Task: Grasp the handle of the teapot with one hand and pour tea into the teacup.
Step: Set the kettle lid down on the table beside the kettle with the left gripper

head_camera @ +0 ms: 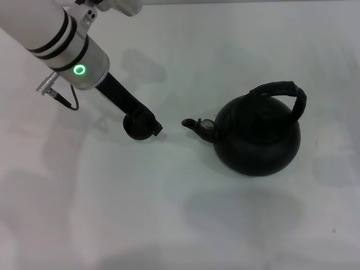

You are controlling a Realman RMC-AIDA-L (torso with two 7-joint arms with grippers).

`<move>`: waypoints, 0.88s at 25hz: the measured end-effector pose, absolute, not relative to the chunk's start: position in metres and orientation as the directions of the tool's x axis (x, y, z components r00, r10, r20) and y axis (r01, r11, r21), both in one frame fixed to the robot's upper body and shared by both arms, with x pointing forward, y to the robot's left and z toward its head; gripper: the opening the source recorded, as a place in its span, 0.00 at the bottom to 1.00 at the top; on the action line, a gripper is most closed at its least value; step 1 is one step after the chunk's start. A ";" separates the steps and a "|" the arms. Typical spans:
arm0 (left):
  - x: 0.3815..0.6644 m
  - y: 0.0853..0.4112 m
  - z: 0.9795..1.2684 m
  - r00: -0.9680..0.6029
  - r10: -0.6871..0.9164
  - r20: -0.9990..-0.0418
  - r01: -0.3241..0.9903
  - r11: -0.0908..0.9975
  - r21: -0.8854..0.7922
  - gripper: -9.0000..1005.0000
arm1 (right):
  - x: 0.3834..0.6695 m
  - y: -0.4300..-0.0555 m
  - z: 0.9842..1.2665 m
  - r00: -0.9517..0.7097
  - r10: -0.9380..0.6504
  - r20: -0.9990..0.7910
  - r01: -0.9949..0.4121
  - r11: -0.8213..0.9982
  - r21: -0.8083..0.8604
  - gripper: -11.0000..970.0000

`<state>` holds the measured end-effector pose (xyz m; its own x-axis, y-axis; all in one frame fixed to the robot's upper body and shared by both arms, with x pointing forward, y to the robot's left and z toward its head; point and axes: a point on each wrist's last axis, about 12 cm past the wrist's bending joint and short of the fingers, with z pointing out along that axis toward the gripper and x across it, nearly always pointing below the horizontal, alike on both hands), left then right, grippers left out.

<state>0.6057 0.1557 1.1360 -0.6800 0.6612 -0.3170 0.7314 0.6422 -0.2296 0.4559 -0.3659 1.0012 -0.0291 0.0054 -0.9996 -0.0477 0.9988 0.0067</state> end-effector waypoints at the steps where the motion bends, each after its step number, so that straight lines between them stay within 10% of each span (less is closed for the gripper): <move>1: 0.606 0.156 1.135 -0.680 0.660 -0.320 0.731 0.644 -0.226 0.70 | 0.456 -0.366 1.001 -0.030 0.006 -1.000 -0.048 0.999 0.007 0.78; 22: 0.600 0.146 1.111 -0.622 0.722 -0.303 0.777 0.616 -0.127 0.70 | 0.457 -0.364 1.001 -0.030 0.009 -0.999 -0.051 0.999 0.011 0.78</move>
<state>0.5997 0.1459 1.1112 -0.6217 0.7222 -0.3031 0.7774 0.6161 -0.1267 0.4570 -0.3643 1.0010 -0.0304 0.0093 -0.9995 -0.0507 0.9987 0.0109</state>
